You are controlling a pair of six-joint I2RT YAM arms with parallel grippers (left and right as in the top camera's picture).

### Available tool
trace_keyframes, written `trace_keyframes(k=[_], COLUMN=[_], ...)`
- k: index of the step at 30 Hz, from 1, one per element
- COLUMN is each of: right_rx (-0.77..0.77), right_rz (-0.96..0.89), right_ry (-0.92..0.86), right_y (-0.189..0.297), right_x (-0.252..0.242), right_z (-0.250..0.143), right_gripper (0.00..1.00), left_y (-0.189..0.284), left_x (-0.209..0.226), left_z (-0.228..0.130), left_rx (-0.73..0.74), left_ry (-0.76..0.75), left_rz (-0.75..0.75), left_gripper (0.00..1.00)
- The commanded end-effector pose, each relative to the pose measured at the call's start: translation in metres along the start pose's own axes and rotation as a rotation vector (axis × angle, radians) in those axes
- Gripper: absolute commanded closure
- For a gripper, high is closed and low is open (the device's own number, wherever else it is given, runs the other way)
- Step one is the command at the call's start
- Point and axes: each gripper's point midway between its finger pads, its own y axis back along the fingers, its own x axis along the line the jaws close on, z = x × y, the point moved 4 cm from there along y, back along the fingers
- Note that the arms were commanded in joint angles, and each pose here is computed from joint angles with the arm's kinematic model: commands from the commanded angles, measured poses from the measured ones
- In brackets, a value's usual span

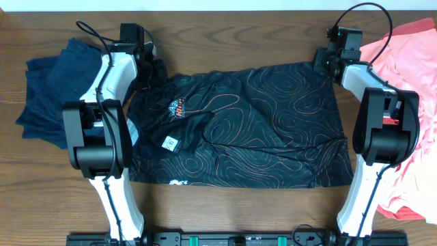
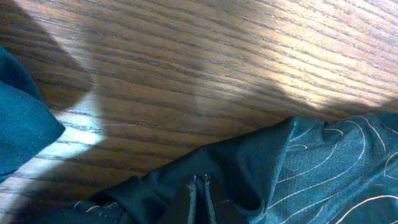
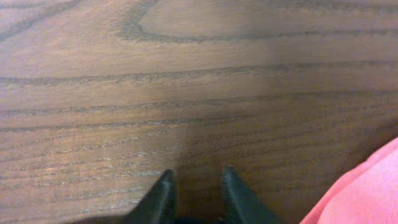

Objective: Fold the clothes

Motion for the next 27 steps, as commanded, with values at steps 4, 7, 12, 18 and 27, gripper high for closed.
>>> trace_keyframes(k=[4,7,12,18,27], right_rx=[0.109,0.12,0.121,0.081,0.194], right_rz=[-0.015,-0.02,-0.023,-0.081,-0.246], right_ry=[-0.025,-0.035,-0.041,-0.055,-0.074], right_y=[-0.014,-0.013,-0.002,0.048,0.153], right_x=[-0.005,-0.007,-0.008,-0.014,-0.032], right_z=[-0.032,-0.035,-0.028,0.006,0.009], right_gripper=[0.93,0.99,0.99,0.99,0.99], left_y=[0.012,0.012,0.014,0.038,0.095], left_x=[-0.004,-0.004,-0.004,-0.01,-0.01], left_z=[0.001,0.0,-0.001,0.0,-0.042], left_rx=[-0.012,-0.006,-0.006,-0.032,0.08], left_ry=[-0.002,-0.001,-0.001,-0.015,0.029], left_rz=[-0.005,-0.003,-0.004,-0.011,0.02], left_gripper=[0.94,0.94,0.94,0.94,0.94])
